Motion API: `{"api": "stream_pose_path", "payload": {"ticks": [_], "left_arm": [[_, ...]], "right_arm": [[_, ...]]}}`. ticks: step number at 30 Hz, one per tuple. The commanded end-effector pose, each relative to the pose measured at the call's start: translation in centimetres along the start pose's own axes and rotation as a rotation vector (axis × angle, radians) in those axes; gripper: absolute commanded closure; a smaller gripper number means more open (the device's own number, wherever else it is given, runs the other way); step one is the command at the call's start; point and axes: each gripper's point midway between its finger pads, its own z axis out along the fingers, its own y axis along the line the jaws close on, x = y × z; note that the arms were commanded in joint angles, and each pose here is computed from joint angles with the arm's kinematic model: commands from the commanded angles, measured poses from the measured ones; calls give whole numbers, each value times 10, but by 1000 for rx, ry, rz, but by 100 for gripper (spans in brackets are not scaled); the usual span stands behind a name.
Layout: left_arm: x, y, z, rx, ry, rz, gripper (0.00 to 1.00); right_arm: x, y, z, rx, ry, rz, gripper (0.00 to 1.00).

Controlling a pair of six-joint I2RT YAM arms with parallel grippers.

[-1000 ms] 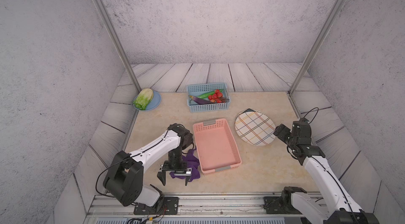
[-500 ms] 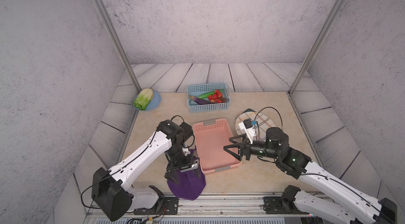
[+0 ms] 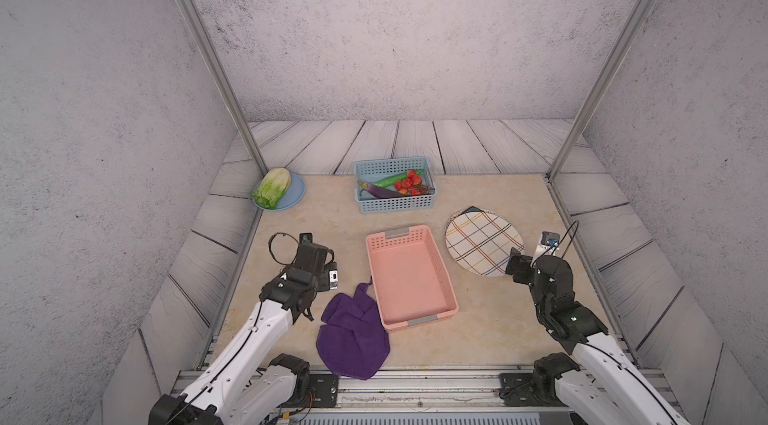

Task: Wipe the wet plate dry
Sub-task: Reset both arms

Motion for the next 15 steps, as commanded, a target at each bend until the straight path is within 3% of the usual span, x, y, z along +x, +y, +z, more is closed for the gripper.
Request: {"api": "stream_pose_path", "payload": {"ticks": [1, 3, 5, 7, 9, 10, 12, 15], "left_arm": [[-70, 20, -3, -94, -388, -29, 2], [-61, 23, 16, -89, -344, -14, 2], [-55, 23, 33, -69, -316, -4, 2], [-62, 25, 45, -38, -335, -37, 1], [-75, 30, 58, -2, -359, -85, 1], [-80, 33, 65, 6, -361, -101, 1], [-93, 36, 81, 41, -368, -106, 2], [-105, 33, 110, 129, -353, -144, 1]], "right_arm": [[0, -12, 28, 53, -58, -4, 7], [-6, -13, 49, 100, -65, -9, 7], [-22, 3, 73, 60, -71, -70, 6], [-36, 16, 95, 22, -146, -98, 5], [-25, 20, 121, -22, -122, -79, 4], [-21, 16, 127, -52, -162, -52, 3], [-9, 10, 126, -49, -60, -40, 2], [-13, 8, 127, -53, -135, -27, 1]]}}
